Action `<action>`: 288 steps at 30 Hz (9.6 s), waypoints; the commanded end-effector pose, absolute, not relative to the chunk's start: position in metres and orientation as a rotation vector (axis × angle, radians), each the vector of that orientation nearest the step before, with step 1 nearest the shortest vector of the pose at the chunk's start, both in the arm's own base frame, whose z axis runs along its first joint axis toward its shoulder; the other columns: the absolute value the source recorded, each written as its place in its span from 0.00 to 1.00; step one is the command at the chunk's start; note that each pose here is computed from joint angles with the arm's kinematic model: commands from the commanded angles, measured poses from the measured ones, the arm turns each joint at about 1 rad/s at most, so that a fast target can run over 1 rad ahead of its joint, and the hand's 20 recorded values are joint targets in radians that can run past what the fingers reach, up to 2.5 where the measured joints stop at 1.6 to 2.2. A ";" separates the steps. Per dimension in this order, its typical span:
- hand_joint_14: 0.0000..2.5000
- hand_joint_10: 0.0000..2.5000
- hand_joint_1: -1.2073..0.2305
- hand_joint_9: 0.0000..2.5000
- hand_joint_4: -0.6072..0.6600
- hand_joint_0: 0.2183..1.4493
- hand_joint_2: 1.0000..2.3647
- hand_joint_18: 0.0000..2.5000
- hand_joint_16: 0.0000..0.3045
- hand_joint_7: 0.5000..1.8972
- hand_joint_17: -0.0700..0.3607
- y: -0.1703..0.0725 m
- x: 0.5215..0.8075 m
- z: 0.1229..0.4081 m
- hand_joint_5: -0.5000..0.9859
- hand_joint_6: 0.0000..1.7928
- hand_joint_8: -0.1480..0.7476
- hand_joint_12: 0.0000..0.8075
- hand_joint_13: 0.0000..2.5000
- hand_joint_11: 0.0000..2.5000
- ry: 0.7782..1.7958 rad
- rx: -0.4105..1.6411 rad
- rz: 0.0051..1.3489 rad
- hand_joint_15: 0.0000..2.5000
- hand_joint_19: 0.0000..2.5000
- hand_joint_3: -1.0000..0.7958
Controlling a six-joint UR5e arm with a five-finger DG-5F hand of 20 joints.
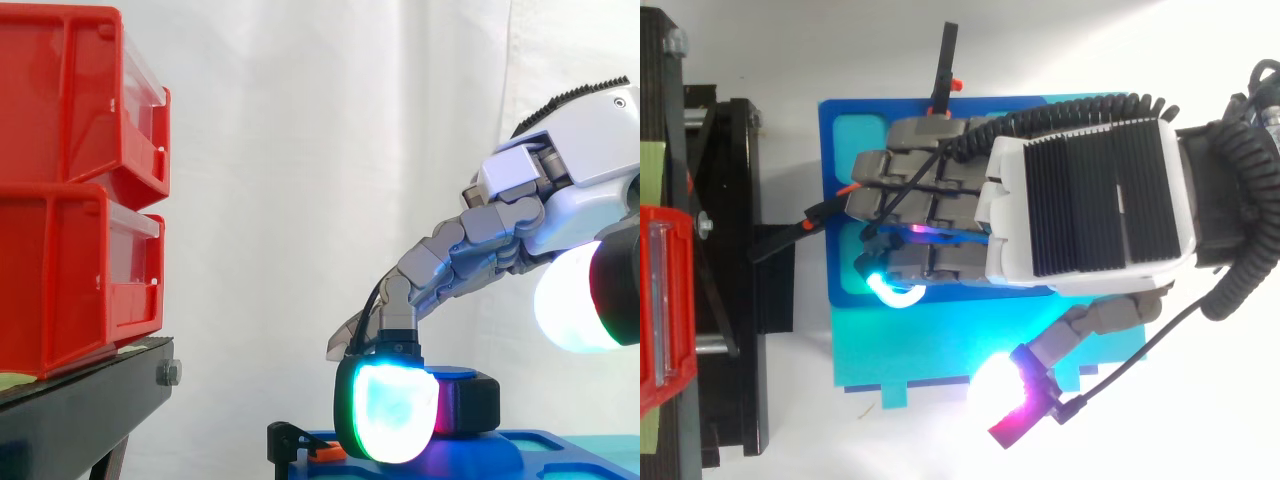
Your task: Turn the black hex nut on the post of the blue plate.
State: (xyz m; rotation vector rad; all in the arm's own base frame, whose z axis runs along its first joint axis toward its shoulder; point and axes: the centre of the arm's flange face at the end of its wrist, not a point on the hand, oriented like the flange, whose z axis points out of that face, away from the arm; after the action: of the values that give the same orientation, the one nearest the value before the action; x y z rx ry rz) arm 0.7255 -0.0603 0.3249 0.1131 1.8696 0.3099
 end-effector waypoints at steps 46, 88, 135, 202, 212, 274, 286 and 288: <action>0.00 0.00 0.63 0.04 0.52 0.16 0.00 0.00 0.18 0.05 0.45 -0.060 0.723 0.327 0.19 0.28 0.37 0.46 0.00 0.00 1.828 -0.282 0.189 0.03 0.11 0.28; 0.00 0.00 0.63 0.05 0.55 0.16 0.00 0.00 0.18 0.08 0.45 -0.101 0.719 0.325 0.19 0.28 0.38 0.45 0.00 0.00 1.790 -0.308 0.175 0.02 0.11 0.28; 0.00 0.00 0.62 0.05 0.59 0.16 0.00 0.00 0.18 0.12 0.45 -0.154 0.704 0.313 0.19 0.28 0.40 0.46 0.00 0.00 1.764 -0.313 0.209 0.03 0.11 0.28; 0.00 0.00 0.69 0.05 0.59 0.15 0.00 0.00 0.19 0.10 0.46 -0.085 0.732 0.328 0.19 0.28 0.40 0.46 0.00 0.00 1.713 -0.260 0.210 0.03 0.11 0.28; 0.00 0.00 0.76 0.04 0.59 0.17 0.00 0.00 0.18 0.10 0.45 -0.091 0.726 0.323 0.19 0.28 0.39 0.45 0.00 0.00 1.755 -0.253 0.214 0.03 0.10 0.28; 0.00 0.00 0.63 0.05 0.62 0.16 0.00 0.00 0.18 0.16 0.45 -0.109 0.735 0.324 0.20 0.28 0.41 0.46 0.00 0.00 1.805 -0.284 0.212 0.03 0.10 0.28; 0.00 0.00 0.26 0.07 0.60 0.16 0.00 0.00 0.19 0.22 0.46 -0.114 0.735 0.324 0.19 0.28 0.40 0.45 0.00 0.00 1.800 -0.293 0.202 0.02 0.08 0.28; 0.00 0.00 0.25 0.07 0.60 0.16 0.00 0.00 0.19 0.23 0.46 -0.115 0.735 0.324 0.19 0.28 0.40 0.44 0.01 0.00 1.798 -0.295 0.199 0.02 0.08 0.28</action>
State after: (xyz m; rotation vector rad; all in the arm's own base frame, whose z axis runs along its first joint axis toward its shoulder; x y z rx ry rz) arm 0.7349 -0.1129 0.3236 -0.2927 1.8005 0.2048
